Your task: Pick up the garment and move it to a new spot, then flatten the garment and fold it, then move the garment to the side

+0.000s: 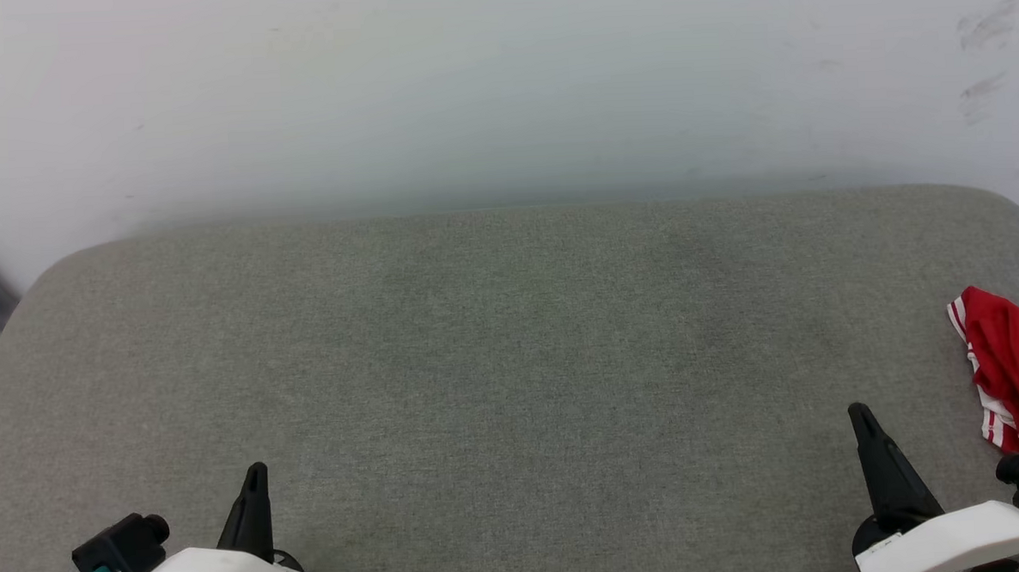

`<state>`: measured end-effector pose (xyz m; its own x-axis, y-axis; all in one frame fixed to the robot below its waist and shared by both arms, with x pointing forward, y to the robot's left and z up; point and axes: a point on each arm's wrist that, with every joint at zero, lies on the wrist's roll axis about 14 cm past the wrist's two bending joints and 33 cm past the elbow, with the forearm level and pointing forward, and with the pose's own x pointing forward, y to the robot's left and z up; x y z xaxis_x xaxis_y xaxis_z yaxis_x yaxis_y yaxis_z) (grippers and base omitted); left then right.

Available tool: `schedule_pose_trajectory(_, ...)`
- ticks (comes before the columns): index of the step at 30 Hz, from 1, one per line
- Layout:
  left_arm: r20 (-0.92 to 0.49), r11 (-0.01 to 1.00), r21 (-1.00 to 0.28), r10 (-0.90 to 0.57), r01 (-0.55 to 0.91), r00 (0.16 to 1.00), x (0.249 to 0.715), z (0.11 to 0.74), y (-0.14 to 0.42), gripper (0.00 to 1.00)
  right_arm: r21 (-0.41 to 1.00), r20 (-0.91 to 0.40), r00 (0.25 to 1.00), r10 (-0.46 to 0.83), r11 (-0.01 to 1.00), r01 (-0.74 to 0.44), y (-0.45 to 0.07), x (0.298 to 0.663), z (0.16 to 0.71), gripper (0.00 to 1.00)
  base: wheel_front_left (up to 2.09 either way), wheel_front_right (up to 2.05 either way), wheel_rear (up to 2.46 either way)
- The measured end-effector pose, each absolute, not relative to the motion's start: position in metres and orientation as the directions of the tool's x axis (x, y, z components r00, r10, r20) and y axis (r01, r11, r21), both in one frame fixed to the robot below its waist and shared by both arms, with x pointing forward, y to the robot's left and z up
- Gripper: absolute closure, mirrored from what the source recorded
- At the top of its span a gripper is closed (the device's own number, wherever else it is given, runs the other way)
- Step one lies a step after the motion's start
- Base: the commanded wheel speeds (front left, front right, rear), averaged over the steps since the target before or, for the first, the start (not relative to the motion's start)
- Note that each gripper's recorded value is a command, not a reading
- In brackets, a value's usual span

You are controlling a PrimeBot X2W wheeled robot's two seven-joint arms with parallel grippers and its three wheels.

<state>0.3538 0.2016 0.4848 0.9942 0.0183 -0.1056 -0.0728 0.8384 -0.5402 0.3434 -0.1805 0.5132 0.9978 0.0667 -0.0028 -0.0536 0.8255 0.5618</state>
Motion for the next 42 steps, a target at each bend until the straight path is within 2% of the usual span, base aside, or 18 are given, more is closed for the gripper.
schedule_pose_trajectory(22, -0.117, 0.632, -0.769, 0.011, -0.097, 0.993, 0.365, 0.487, 0.201, 1.0, 0.781, -0.003, 0.999, 0.049, 0.624, -0.028, -0.186, 0.357, 0.511, 1.0, 0.0, 0.0, 0.0)
schedule_pose_trajectory(42, -0.097, 0.442, -0.893, -0.004, -0.086, 0.995, 0.374, 0.493, 0.2, 1.0, 0.899, -0.004, 0.999, 0.034, 0.438, -0.011, -0.191, 0.367, 0.51, 1.0, 0.0, 0.0, 0.0)
